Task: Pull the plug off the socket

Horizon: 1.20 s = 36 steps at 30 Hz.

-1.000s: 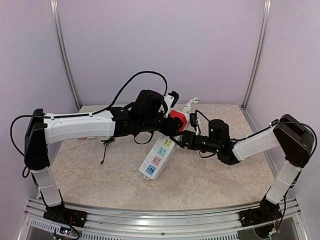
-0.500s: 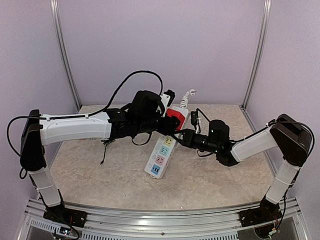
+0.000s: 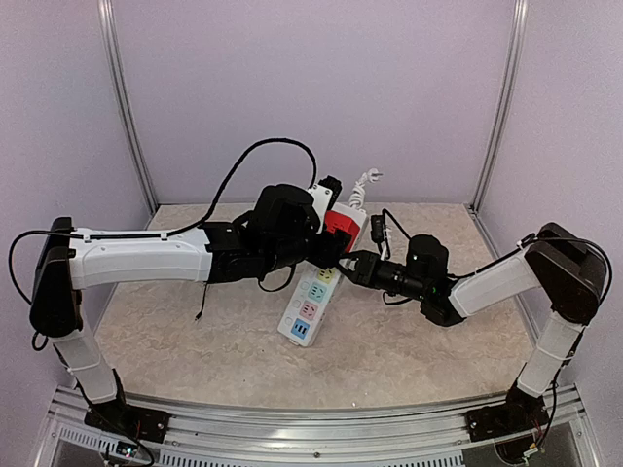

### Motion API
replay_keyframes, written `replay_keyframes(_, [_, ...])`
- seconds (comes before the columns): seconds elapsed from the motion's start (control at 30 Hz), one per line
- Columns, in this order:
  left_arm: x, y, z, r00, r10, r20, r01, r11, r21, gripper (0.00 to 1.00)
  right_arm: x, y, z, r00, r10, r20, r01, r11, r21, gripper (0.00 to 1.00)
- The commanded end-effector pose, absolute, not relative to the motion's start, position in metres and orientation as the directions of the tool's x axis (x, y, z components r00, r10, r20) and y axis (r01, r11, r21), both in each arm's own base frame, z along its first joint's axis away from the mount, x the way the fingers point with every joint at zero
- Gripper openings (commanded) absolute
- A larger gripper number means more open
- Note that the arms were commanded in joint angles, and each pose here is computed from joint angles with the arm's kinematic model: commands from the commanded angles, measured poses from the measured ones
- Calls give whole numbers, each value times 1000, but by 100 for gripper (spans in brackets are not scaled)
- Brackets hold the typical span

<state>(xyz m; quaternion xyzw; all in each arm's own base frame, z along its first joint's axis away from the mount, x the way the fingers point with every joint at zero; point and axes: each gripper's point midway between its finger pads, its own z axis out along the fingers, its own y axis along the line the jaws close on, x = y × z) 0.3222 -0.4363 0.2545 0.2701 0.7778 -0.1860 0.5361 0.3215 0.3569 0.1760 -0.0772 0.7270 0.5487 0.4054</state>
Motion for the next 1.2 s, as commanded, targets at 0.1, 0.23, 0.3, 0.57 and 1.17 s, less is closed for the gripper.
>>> replay_keyframes(0.1, [296,-432,363,-83,8,-997,693,719,-51,9,322,350,142,-717,321,-619,-466,440,767,0])
replay_keyframes(0.23, [302,-431,355,-80,49,-996,669,743,-17,7,322,348,141,-718,327,-614,-460,440,772,0])
replay_keyframes(0.3, [299,-431,354,-69,38,-997,682,731,-19,7,322,347,141,-719,329,-612,-458,439,773,0])
replay_keyframes(0.57, [291,-423,367,-38,2,-999,688,725,-25,3,323,344,136,-723,333,-606,-443,450,776,0])
replay_keyframes(1.17, [297,-406,370,-61,-8,-998,651,758,-46,4,333,327,112,-744,323,-585,-361,542,759,0])
